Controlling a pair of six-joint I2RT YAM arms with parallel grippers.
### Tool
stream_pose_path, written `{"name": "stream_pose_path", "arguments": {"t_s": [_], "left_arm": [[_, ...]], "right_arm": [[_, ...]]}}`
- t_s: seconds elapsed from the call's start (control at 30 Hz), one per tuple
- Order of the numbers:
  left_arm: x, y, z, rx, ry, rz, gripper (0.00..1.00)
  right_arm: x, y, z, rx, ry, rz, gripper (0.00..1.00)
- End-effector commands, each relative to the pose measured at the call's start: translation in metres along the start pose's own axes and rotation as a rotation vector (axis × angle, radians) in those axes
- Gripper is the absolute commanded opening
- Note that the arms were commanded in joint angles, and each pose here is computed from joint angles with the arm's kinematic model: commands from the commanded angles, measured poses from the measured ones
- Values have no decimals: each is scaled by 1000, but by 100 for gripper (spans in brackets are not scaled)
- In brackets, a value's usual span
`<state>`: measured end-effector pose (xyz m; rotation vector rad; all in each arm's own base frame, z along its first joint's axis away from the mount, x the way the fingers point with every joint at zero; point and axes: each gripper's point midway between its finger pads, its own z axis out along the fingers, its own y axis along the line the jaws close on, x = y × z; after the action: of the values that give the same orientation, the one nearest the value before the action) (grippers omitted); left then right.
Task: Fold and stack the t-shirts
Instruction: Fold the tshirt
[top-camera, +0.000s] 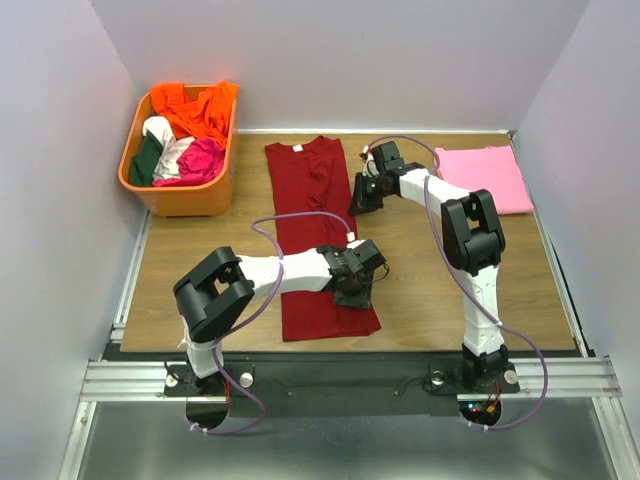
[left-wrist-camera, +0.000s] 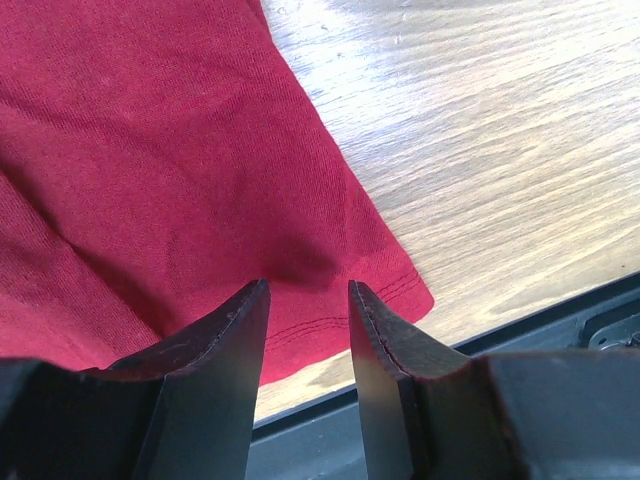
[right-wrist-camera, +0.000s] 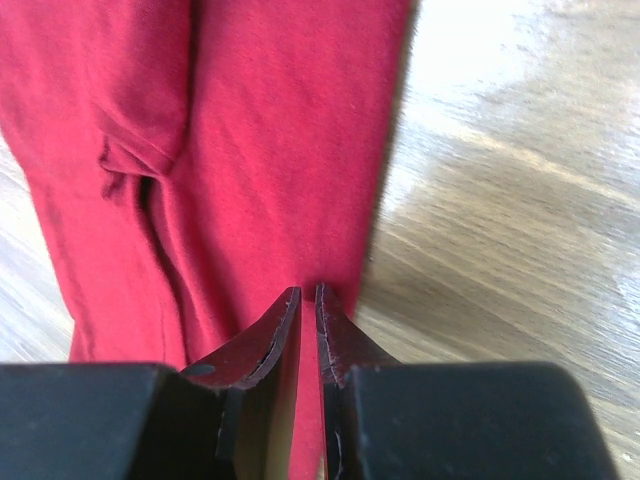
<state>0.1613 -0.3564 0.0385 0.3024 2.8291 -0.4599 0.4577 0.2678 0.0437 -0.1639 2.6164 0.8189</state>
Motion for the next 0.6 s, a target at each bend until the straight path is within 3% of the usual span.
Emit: {"name": "stream_pose_path", "arguments": {"t_s": [0.0, 0.2, 0.33, 0.57], "left_arm": [[-5, -8, -4, 1, -13, -6, 47], [-4, -6, 0, -6, -7, -1, 29], [-2, -5, -2, -5, -6, 1, 3], [10, -2, -4, 6, 34, 2, 0]], "right_arm": [[-3, -9, 4, 5, -21, -15, 17], [-2, -15, 5, 16, -18, -8, 17], [-3, -18, 7, 23, -22, -4, 17], [-4, -26, 10, 40, -25, 9, 17]]}}
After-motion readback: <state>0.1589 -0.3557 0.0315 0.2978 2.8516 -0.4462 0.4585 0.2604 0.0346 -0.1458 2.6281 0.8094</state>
